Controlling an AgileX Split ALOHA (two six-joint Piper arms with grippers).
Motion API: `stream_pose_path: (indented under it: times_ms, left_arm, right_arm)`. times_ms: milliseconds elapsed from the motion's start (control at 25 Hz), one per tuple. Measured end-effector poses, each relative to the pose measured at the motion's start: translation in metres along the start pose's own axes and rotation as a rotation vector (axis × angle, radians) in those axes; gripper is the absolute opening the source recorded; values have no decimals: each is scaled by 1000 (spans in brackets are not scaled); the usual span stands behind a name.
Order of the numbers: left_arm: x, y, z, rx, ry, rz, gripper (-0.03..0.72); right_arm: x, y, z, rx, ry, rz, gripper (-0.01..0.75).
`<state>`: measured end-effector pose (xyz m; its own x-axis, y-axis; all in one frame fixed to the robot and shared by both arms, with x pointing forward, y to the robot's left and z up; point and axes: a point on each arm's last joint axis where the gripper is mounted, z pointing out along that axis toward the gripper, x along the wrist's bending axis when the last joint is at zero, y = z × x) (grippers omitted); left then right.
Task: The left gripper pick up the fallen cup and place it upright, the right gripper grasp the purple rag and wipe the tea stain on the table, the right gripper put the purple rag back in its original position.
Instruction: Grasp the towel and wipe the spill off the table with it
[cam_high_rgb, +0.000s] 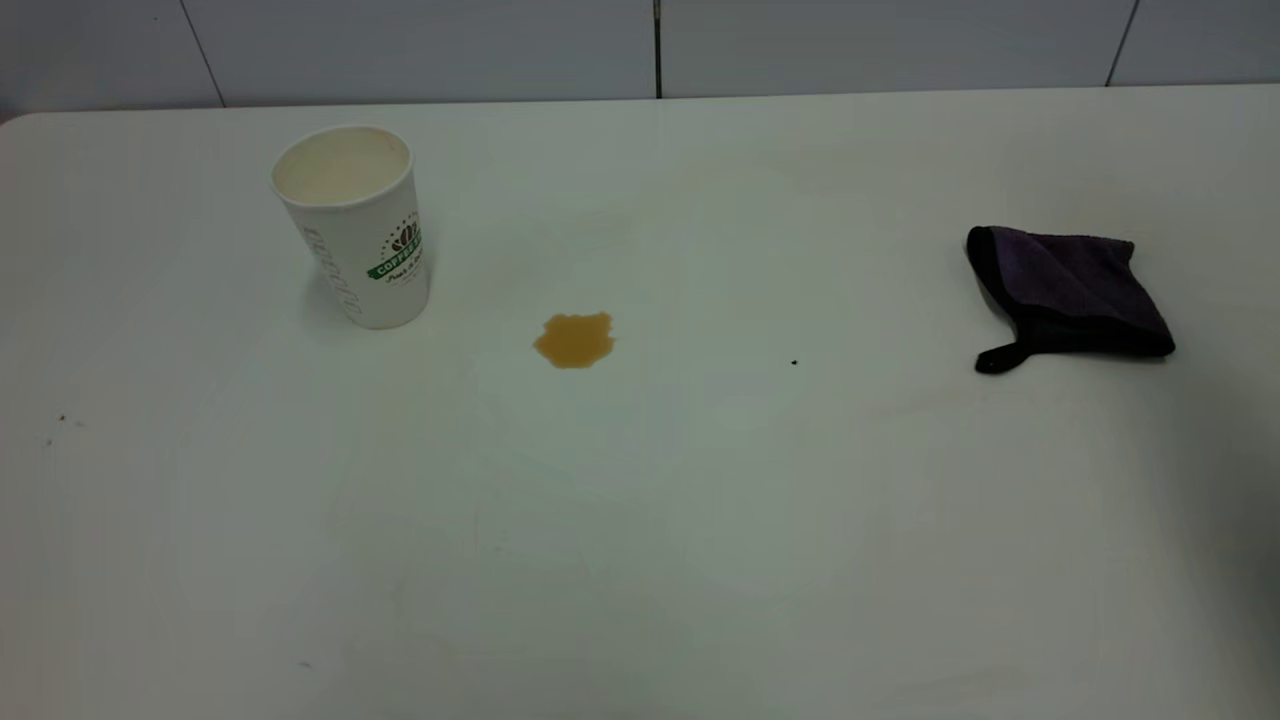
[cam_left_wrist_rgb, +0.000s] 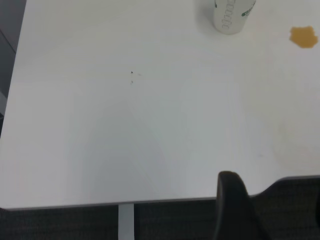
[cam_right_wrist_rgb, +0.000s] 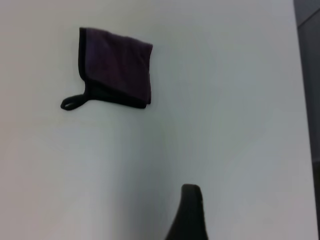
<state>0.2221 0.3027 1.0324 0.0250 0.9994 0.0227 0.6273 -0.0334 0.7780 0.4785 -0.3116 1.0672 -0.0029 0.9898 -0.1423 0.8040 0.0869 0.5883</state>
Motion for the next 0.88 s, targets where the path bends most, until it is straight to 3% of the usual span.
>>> stream_pose_path:
  times_ms: [280,480,880]
  left_arm:
    - [0,0,0,0,0,0,429]
    - [0,0,0,0,0,0,429]
    - [0,0,0,0,0,0,429]
  right_arm:
    - [30,44,129,200,81,-52,725]
    - [61,50,223,319,112,-112,725]
    - [83,43,319,400,164,-133,725]
